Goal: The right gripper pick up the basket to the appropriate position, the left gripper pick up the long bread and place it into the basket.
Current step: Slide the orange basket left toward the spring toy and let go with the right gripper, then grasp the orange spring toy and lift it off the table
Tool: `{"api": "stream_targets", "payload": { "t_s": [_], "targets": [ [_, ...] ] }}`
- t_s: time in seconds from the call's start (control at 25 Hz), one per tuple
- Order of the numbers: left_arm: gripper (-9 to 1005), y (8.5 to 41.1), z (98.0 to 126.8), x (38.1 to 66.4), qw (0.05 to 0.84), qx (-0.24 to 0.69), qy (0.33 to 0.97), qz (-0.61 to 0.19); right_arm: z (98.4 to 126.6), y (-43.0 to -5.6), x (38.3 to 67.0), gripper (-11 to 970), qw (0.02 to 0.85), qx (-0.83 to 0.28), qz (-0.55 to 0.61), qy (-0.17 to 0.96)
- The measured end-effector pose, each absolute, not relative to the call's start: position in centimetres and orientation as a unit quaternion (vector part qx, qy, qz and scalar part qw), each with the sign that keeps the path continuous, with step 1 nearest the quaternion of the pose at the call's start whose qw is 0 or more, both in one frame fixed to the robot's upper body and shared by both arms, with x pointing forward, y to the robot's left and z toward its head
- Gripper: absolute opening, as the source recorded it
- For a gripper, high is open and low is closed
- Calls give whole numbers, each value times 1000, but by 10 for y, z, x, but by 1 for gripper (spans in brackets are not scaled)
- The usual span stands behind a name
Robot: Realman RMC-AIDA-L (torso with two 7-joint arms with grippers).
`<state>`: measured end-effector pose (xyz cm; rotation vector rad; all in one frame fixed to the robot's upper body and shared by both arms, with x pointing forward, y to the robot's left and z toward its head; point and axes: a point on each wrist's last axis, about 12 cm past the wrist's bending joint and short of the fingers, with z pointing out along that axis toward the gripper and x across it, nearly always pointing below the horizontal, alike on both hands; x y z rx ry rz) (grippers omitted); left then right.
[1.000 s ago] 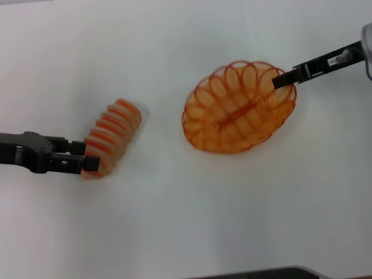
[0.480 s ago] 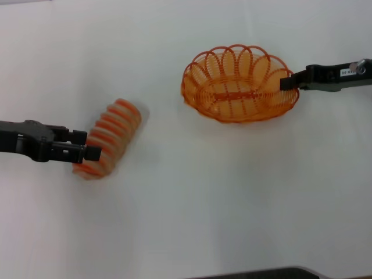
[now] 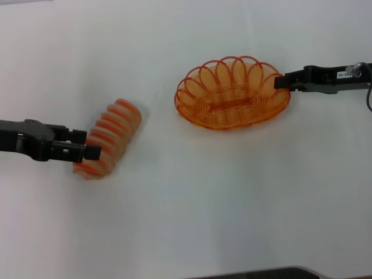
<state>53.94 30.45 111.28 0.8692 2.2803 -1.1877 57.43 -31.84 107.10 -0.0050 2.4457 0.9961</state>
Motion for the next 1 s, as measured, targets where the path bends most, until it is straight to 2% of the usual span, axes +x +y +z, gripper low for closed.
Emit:
{"api": "stream_targets", "payload": {
  "t_s": [0.04,0.24,0.48,0.64,0.76,1.0],
  "targets": [
    [792,305,1113,539,212,312,821,-428,1071,-319,574,161,249,-2,367,896],
    [792,305,1112,538,210,307,823,-429,1076,-331,569,389,281,10,374,884],
    [792,306,1112,538,209,304,824,-430,1103,-366,558,576,481,9,405,777],
    [792,305,1112,538,208,301,824,-432,1122,-358,543,573,561,-138,403,709],
    [791,303,1110,538,210,297,825,-434,1130,-350,535,571,540,-266,384,700],
    [792,299,1108,542,204,277,831,-437,1131,-347,530,566,379,-395,366,752]
  ]
}}
